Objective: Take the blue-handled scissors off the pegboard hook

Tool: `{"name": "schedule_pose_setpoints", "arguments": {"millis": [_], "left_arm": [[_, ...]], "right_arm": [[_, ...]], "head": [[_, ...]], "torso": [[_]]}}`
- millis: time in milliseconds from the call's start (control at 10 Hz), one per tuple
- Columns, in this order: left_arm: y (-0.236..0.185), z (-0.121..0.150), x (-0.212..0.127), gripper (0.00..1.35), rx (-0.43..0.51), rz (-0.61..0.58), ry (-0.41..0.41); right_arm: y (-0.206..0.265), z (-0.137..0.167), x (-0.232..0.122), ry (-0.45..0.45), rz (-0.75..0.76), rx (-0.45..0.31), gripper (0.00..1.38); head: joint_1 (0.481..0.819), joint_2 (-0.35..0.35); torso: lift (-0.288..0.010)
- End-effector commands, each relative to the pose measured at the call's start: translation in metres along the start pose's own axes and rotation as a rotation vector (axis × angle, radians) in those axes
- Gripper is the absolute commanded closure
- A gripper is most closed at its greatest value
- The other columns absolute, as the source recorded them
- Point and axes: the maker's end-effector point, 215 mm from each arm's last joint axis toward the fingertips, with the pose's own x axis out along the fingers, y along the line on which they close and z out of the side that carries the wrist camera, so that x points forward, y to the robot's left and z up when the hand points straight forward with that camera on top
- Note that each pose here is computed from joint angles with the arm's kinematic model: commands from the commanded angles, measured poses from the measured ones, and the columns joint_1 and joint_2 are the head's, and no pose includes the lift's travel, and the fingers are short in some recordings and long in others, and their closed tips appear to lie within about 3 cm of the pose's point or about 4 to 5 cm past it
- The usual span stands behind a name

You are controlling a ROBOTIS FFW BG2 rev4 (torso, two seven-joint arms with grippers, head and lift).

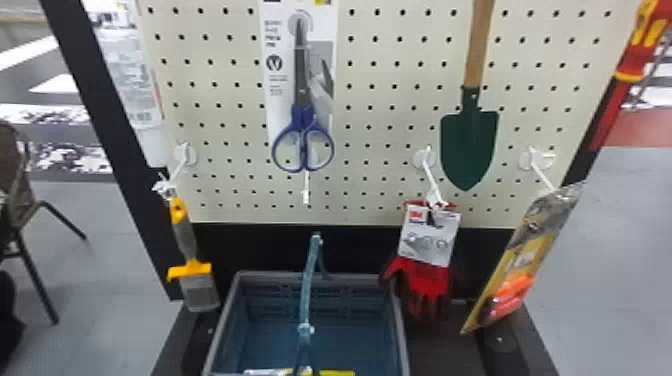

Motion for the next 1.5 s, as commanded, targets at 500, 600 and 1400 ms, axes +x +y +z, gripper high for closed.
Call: {"name": "schedule_pose_setpoints", "arguments": {"millis": [500,600,1400], "left_arm": [[-0.001,0.016,0.007,0.42,0.020,-0.009,-0.022],[-0.004,0.030,0.013,0.42,0.029,-0.022,-0.037],[-0.058,0.198,0.044,0.42,0.143,-0.210,-0.203]], "right_arm": [[-0.001,-0.002,-0.001,0.004,-0.001,-0.001,0.32],[-0.001,-0.002,-0.001,0.004,-0.001,0.000,0.32],[-0.001,-0.004,-0.002,0.011,-0.001,0.000,0.32]], "head": [[0.549,0.000],[0.549,0.000],[0.549,0.000]], "torso": [[-0.100],[-0.100],[-0.100]]}}
